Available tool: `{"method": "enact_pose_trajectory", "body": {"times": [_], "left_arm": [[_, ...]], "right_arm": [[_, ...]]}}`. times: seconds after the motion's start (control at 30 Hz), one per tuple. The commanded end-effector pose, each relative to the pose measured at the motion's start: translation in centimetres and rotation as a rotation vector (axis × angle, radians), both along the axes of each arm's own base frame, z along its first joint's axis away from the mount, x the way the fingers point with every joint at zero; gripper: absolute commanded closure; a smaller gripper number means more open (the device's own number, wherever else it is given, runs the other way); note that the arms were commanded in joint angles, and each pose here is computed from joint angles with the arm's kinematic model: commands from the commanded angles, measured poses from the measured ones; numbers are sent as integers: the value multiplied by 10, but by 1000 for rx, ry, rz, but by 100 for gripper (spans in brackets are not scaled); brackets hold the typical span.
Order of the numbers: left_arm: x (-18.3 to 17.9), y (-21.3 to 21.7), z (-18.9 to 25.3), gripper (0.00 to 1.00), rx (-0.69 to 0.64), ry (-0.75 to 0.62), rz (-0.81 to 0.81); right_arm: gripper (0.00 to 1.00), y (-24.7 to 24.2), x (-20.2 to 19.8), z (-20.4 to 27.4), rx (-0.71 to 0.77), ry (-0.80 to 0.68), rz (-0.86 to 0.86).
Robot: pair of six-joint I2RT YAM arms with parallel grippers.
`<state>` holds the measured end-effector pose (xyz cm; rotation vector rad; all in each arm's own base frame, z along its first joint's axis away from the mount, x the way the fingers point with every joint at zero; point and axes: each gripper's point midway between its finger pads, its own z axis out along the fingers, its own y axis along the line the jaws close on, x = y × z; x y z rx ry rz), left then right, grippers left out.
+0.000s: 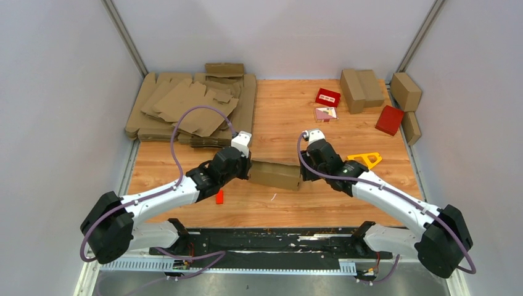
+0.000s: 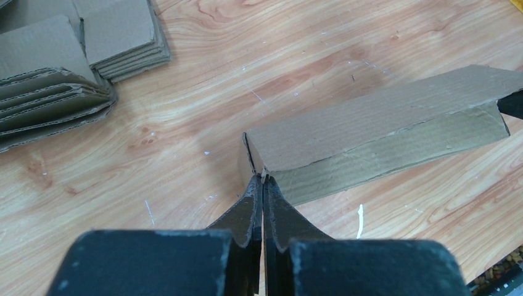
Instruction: Fold the paper box
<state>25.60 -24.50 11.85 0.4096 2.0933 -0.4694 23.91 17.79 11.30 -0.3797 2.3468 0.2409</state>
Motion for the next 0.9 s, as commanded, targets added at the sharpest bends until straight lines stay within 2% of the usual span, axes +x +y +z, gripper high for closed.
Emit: {"method": "enact_pose_trajectory", "body": {"times": [0.0,0.1,0.17,0.33,0.5,0.6,0.7,0.87], "left_arm": [[2,-6,16,100,-30,-18,-12],[1,-6,16,100,-35,-16,-19],[0,-7,18,100,-41,-17,-23],[0,-6,18,100,-37,-21,-22],[0,-4,15,100,-32,-19,-16],[1,-3,17,100,-27,-29,-13],[3,-2,16,86,-21,-36,-5],[6,-1,11,76,-12,-42,3]], "right_arm": [[63,21,18,13,78,-51,18],[77,27,17,13,93,-32,23],[83,29,16,16,114,-26,23],[86,28,15,22,155,-35,-14],[96,29,16,25,194,-39,-44],[96,34,14,32,215,-22,-33],[96,37,9,35,218,8,-16],[96,34,2,30,211,27,-7]]}}
